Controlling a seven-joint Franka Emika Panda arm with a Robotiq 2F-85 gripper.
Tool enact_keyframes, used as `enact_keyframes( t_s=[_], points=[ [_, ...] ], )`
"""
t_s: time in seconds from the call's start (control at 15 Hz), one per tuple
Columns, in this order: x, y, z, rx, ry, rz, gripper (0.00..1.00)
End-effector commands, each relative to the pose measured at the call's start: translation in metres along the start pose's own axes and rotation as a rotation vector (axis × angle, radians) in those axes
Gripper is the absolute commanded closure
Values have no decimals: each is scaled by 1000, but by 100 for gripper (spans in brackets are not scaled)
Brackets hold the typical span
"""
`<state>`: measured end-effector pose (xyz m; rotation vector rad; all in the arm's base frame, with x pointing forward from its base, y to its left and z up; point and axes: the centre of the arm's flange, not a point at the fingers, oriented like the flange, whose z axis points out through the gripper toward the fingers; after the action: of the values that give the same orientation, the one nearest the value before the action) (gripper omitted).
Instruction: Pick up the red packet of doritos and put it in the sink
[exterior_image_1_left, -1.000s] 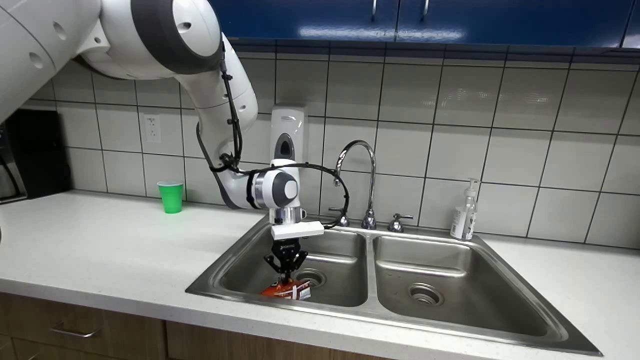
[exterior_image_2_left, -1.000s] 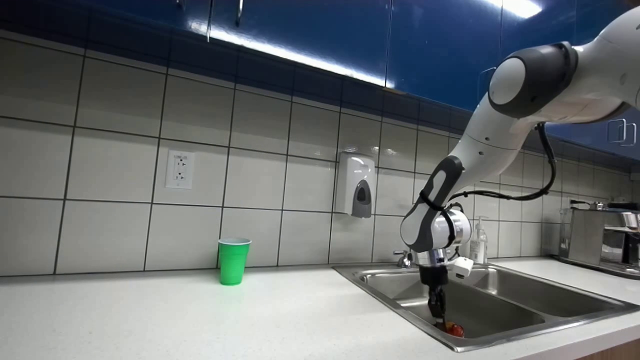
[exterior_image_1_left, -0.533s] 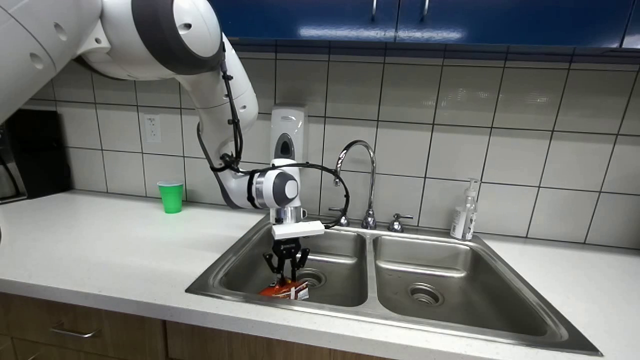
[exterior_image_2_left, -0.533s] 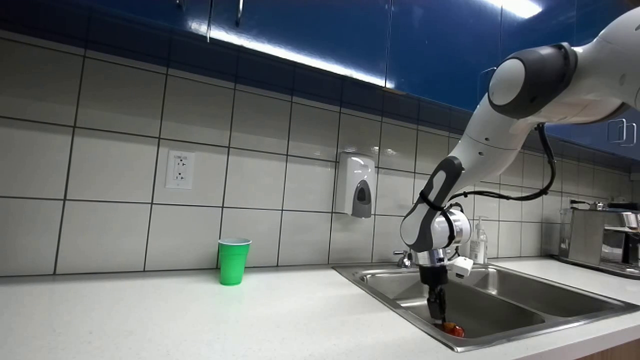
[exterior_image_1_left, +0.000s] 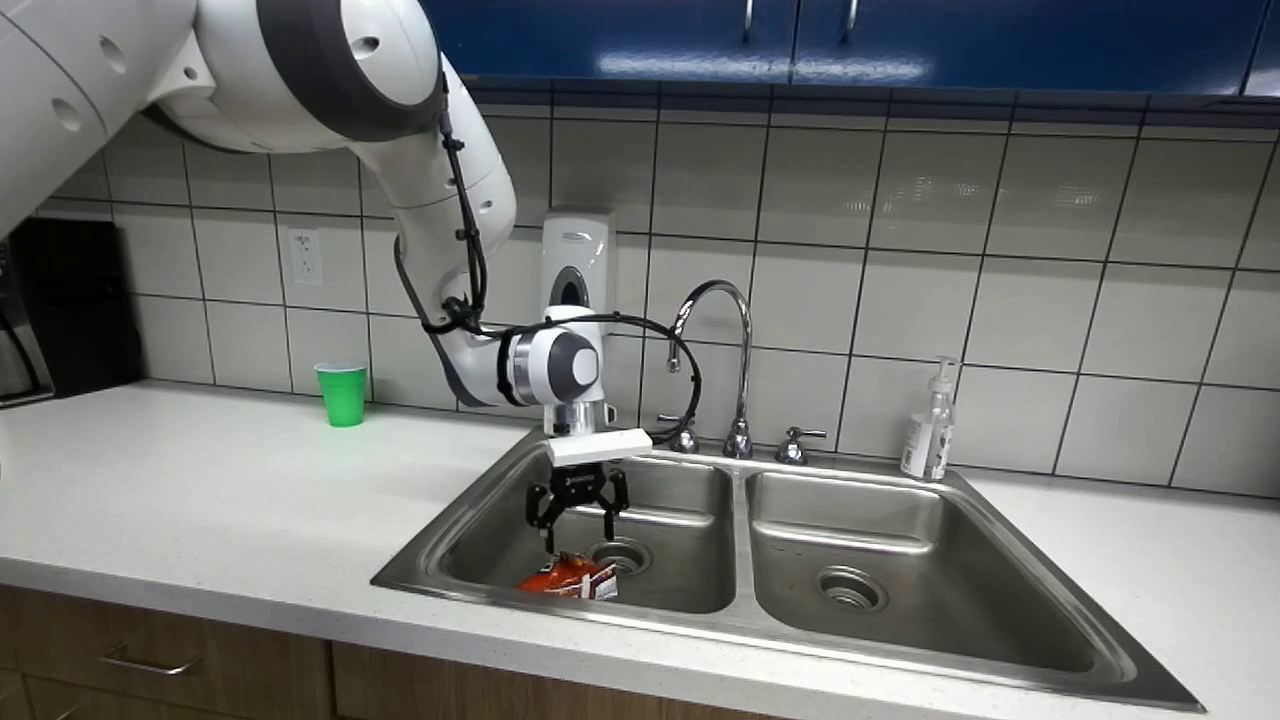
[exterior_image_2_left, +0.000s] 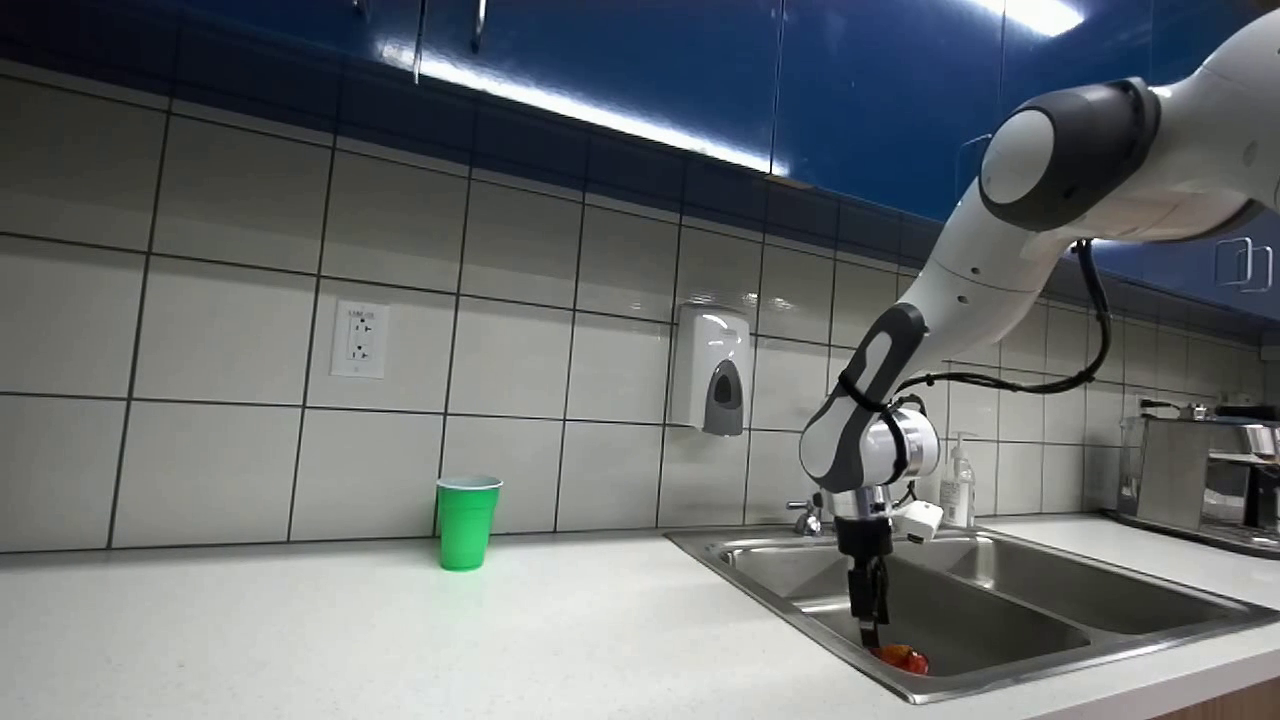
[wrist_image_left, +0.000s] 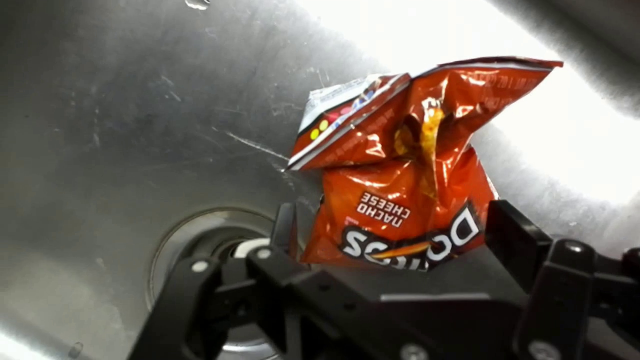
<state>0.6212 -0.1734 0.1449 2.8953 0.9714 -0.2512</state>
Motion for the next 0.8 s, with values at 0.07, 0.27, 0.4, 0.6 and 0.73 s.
enact_keyframes(
  t_s=[0.07,0.27,0.4,0.6,0.73],
  points=[
    [-9,-5,-40,-17,24,-2,0],
    [-13,-11,-66,-40,33,6,0],
    [-18,-23,-84,-46,30,13,0],
    [-28,-47,-106,-44,28,14,0],
    [-35,-66,-118,-39,24,23,0]
  ],
)
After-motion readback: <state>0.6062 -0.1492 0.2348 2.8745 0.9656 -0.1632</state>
